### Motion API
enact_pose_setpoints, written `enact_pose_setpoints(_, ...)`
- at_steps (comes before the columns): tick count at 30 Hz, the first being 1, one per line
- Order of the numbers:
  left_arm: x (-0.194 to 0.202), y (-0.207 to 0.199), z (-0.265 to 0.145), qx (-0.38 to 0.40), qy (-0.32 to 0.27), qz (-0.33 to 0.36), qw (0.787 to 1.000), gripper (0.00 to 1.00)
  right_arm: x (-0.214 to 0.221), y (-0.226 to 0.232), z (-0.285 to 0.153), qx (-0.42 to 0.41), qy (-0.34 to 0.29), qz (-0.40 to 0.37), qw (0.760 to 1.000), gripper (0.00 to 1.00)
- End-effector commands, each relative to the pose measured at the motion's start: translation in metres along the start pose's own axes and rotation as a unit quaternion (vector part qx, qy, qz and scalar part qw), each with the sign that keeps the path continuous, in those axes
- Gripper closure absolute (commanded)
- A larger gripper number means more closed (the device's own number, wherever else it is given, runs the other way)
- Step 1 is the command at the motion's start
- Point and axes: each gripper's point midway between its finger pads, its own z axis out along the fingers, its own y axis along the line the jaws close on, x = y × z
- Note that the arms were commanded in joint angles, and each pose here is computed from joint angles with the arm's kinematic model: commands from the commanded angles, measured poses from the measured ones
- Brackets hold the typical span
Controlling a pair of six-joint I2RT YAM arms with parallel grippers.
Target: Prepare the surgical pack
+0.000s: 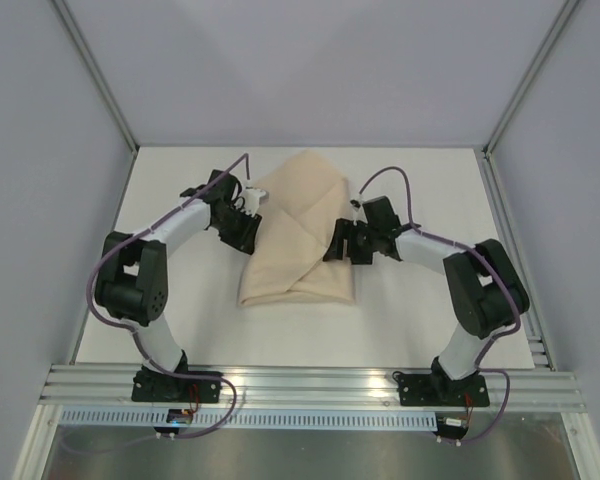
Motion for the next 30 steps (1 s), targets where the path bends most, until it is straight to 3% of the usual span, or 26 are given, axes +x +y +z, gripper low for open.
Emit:
enact_pose_setpoints(1, 0.001, -0.049, -0.022, 0.067, -0.023, 0.029, 0.997, 0.58, 0.032, 0.039, -0.025, -0.058, 0.037, -0.01, 0.998, 0.29)
enact_pose_setpoints(6, 0.024, -0.042, -0.039, 0.023, 0.002, 0.033, 0.999, 0.56, 0.044, 0.01, -0.061, 0.034, 0.047, -0.033, 0.998, 0.21)
enact_pose_setpoints(10, 0.037, -0.037, -0.042, 0.005, 0.031, 0.028, 0.999, 0.56, 0.019, -0.004, -0.093, 0.128, 0.019, -0.07, 0.989, 0.22)
enact_pose_setpoints(13, 0.038, -0.04, -0.044, 0.01, 0.03, 0.028, 0.999, 0.56, 0.009, -0.004, -0.109, 0.155, -0.008, -0.071, 0.985, 0.28)
enact_pose_setpoints(18, 0.034, -0.032, -0.043, -0.008, 0.026, 0.032, 0.999, 0.55, -0.007, 0.049, -0.088, 0.035, -0.042, -0.075, 0.996, 0.4)
enact_pose_setpoints(21, 0.037, -0.035, -0.032, 0.006, 0.035, 0.017, 0.999, 0.55, -0.01, 0.064, -0.068, -0.005, -0.021, -0.068, 0.997, 0.45)
enact_pose_setpoints(30, 0.043, -0.039, -0.02, 0.03, 0.045, 0.002, 0.999, 0.56, -0.009, 0.06, -0.021, -0.021, 0.021, -0.063, 0.998, 0.45)
